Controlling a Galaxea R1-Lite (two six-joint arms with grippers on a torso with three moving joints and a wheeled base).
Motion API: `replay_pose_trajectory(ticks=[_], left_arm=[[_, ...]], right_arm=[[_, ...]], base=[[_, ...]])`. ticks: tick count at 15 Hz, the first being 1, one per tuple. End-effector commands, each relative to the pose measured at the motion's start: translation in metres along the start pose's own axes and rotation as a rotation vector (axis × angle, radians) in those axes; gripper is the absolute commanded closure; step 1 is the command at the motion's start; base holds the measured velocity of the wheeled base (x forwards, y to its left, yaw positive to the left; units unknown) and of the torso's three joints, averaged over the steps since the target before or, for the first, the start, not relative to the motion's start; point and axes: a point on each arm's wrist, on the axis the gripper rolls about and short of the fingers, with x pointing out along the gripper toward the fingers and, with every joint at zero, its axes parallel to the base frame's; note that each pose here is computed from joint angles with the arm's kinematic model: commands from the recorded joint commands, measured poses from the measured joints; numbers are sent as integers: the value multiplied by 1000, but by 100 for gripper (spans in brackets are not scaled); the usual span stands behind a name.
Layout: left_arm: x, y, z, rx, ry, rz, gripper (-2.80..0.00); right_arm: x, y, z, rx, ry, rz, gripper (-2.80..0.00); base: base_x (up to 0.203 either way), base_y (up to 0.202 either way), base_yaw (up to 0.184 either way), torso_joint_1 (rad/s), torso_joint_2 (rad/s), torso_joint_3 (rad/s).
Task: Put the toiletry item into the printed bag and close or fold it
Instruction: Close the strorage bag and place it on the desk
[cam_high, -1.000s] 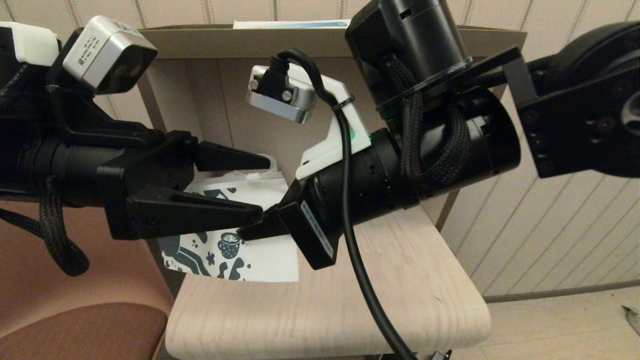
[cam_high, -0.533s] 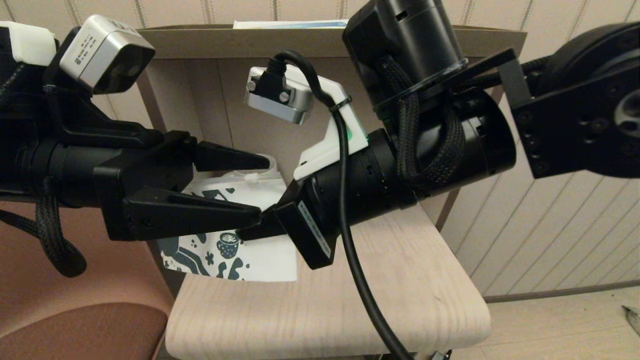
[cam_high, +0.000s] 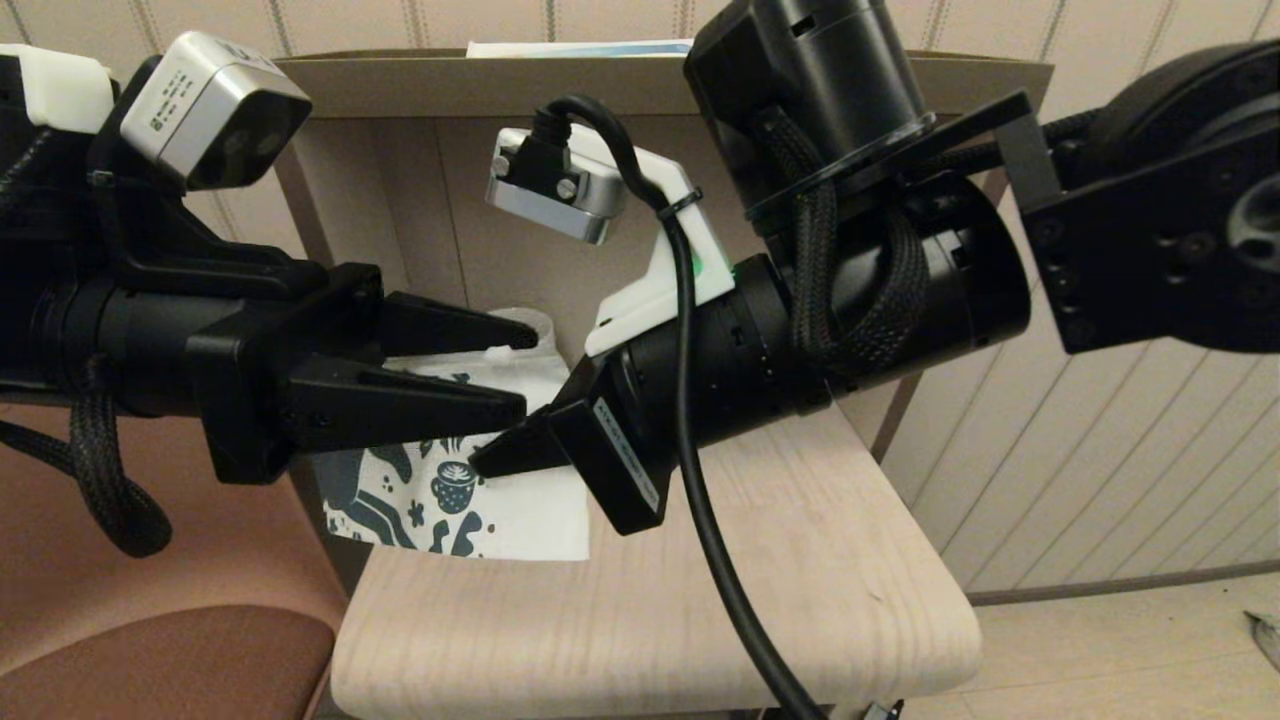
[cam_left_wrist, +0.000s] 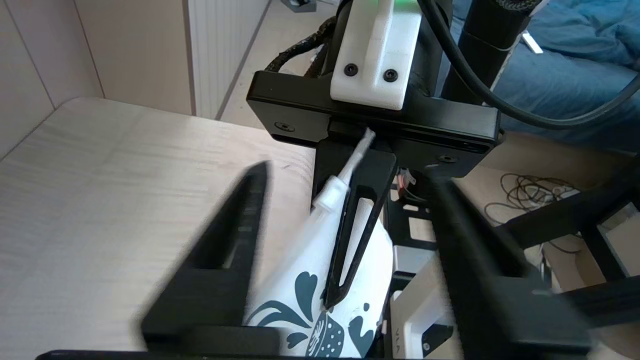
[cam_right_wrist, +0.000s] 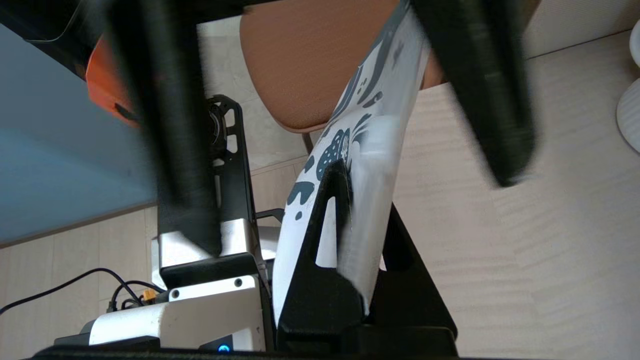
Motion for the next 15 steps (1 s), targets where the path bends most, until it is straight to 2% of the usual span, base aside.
replay_pose_trajectory(ticks=[1,12,15], left_arm=[[0,0,0,0,0,-6,0],[-1,-3,3,14,-8,-4,0],[-19,-1,11,32,-31,68,0]], right_arm=[[-1,1,1,-3,-3,2,0],[-7,4,3,-6,-12,4,0],[-23,12,1,-9,-19,5,0]], base=[[0,0,0,0,0,0],[0,0,0,0,0,0],[0,0,0,0,0,0]])
